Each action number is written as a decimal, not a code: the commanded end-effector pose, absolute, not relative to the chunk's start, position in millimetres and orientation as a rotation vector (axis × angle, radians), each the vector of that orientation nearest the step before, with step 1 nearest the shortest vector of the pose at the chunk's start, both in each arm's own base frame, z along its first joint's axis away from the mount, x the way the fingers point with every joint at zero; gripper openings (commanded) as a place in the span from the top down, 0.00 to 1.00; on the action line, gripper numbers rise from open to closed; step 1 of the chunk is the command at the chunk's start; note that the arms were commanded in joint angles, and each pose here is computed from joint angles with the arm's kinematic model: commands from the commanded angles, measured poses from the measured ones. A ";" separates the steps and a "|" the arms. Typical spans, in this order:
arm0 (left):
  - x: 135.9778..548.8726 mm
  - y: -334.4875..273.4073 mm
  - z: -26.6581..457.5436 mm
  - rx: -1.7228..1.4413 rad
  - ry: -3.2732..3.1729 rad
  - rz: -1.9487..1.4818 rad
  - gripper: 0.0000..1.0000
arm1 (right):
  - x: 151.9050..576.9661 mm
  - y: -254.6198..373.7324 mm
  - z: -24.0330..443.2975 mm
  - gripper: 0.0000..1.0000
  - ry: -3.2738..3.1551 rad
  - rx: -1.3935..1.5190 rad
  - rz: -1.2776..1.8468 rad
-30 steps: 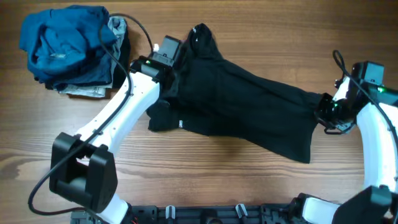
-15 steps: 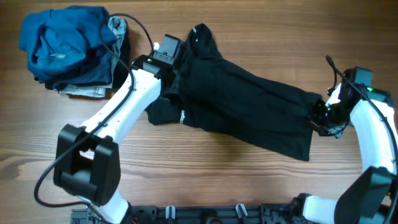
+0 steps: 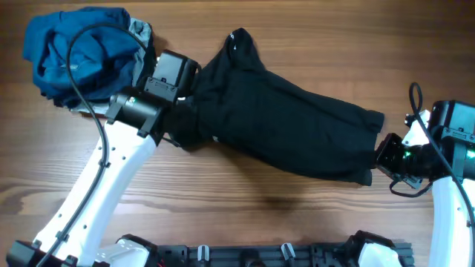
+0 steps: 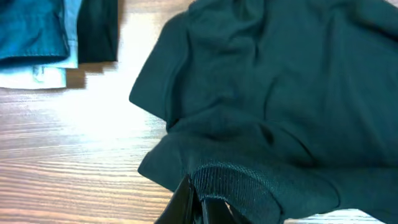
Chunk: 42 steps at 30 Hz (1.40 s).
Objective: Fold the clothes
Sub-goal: 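Regrip the shirt's top-left collar area with the left gripper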
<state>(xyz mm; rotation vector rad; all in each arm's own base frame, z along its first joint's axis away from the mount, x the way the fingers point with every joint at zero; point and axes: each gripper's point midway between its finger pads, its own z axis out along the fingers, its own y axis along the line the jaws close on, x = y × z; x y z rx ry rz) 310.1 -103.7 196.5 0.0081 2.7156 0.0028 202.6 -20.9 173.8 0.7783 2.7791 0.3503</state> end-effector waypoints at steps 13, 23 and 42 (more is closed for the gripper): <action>377.0 -130.3 80.0 -0.015 2.845 0.063 0.96 | 234.0 -31.5 62.2 0.96 2.896 0.992 0.388; 402.6 -122.0 102.7 -0.068 2.748 0.081 0.00 | 262.2 -41.0 76.6 0.21 2.809 0.953 0.377; 580.6 -217.8 59.9 0.401 2.343 -0.133 0.01 | 336.8 -37.3 118.9 0.12 2.644 0.454 0.494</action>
